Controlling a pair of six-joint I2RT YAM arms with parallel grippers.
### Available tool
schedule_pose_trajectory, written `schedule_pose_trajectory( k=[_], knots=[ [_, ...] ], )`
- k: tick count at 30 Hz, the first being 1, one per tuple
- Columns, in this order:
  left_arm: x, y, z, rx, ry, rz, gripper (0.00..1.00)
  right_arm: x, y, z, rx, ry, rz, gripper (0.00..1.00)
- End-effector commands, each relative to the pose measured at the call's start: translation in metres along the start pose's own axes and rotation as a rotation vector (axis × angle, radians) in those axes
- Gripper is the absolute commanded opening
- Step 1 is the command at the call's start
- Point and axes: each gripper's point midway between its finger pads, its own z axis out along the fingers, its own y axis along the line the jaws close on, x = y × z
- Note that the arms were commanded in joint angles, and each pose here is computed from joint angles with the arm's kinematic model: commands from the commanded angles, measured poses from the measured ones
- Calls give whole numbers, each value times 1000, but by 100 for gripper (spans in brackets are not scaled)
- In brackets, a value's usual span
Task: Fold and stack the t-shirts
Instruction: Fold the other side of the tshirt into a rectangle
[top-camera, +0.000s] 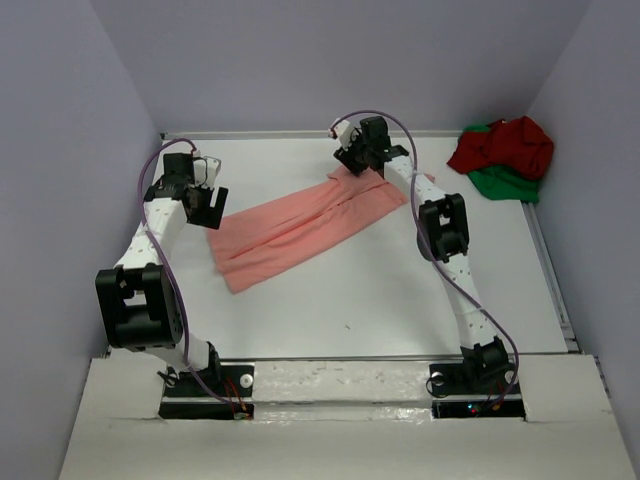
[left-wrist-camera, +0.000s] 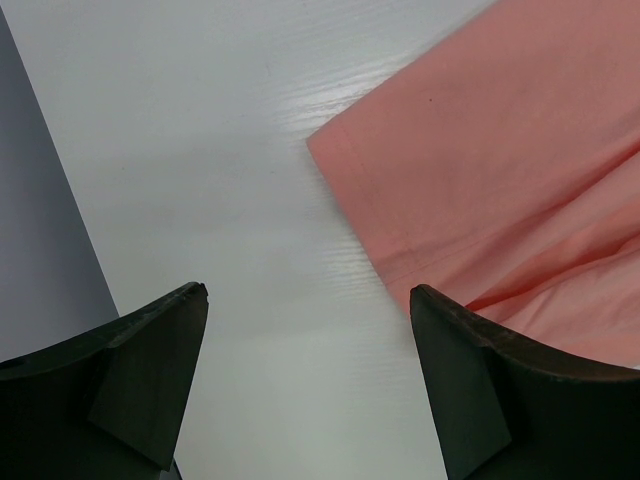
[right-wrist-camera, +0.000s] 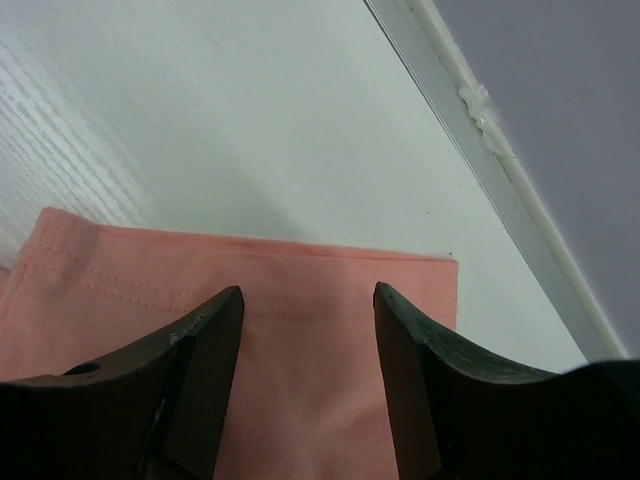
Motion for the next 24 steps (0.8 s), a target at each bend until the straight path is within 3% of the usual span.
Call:
schedule_pose_trajectory(
  k=[1,8,13,19,24],
  knots=[
    [1,3,-3,-7,-8,-1,93,-27,-17,1,73,-79,-40,61],
    [0,2,1,0,8,-3,93,-12,-12,6,73,-42,-37,63],
    [1,1,2,6,17,-2,93,-5,-12,9,79,-21,-45,75],
    [3,0,3,13,23,1,93,1,-5,11,52,-6,-28,71],
    [4,0,4,13,33,3,93,9,4,12,16,21,-1,75]
  ],
)
